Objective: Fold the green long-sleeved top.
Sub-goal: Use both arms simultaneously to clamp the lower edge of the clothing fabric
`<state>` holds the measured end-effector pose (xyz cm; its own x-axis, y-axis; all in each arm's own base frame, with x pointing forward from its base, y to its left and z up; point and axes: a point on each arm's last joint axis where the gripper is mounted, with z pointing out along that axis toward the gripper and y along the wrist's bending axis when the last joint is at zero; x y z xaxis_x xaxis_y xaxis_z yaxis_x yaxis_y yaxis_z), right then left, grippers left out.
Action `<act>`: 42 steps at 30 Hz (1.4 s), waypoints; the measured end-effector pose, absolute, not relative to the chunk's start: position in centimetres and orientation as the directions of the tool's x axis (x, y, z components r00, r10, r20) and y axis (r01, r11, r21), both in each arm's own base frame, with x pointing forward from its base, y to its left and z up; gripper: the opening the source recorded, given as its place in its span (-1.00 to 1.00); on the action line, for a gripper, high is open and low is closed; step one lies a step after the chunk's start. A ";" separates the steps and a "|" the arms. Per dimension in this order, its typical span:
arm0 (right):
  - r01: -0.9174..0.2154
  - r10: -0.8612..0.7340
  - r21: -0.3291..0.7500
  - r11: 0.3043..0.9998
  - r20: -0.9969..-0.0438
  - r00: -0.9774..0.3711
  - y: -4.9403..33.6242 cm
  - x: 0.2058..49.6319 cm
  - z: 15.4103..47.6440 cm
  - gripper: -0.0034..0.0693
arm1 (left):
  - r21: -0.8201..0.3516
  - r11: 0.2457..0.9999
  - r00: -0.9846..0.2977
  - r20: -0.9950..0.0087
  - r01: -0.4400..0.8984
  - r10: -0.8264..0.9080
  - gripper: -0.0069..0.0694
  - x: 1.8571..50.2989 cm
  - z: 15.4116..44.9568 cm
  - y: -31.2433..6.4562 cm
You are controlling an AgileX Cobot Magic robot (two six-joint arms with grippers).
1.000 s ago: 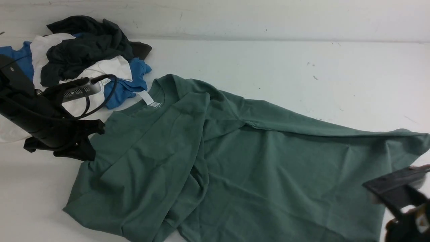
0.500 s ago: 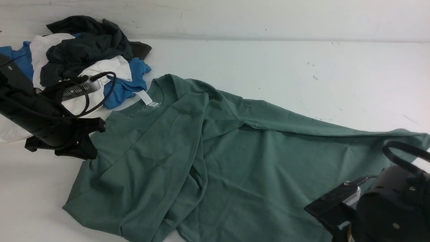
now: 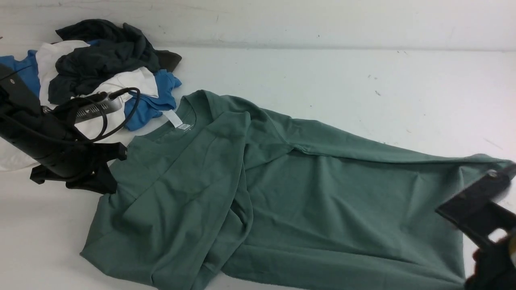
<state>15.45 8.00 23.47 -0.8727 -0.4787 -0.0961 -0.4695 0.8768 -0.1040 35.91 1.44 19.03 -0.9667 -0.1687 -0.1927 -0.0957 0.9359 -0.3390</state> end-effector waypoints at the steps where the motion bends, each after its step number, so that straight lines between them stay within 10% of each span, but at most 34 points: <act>1: -0.453 -0.460 -0.089 0.887 -0.085 -0.884 7.3 14.7 23.0 -0.81 | -0.339 0.936 -0.967 -0.192 -0.095 -0.168 -0.81 35.9 19.0 1.4; 9: -0.432 -0.433 -0.127 0.893 0.023 -0.901 5.7 13.2 20.8 -0.21 | -0.343 0.934 -0.968 -0.186 -0.095 -0.167 -0.81 35.9 19.0 1.4; 17: -0.297 -0.340 -0.187 0.936 -0.272 -0.900 6.9 17.3 27.7 0.61 | -0.340 0.935 -0.964 -0.202 -0.098 -0.174 -0.81 36.0 19.1 1.5; 30: 0.119 0.119 0.017 0.993 -0.263 -0.957 3.9 21.9 24.7 0.66 | -0.331 0.920 -0.900 -0.302 -0.211 -0.315 -0.81 36.5 21.6 7.2; 42: 0.264 0.273 0.076 0.961 -0.161 -0.948 0.3 27.8 16.8 0.66 | -0.344 0.918 -0.907 -0.289 -0.200 -0.306 -0.81 36.4 21.7 7.0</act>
<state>27.78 0.32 16.77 -0.9483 0.2735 -0.1613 0.2644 0.9614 0.0757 36.38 7.00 21.68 -0.9071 -0.3058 -0.2892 -0.1996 0.9175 -0.3439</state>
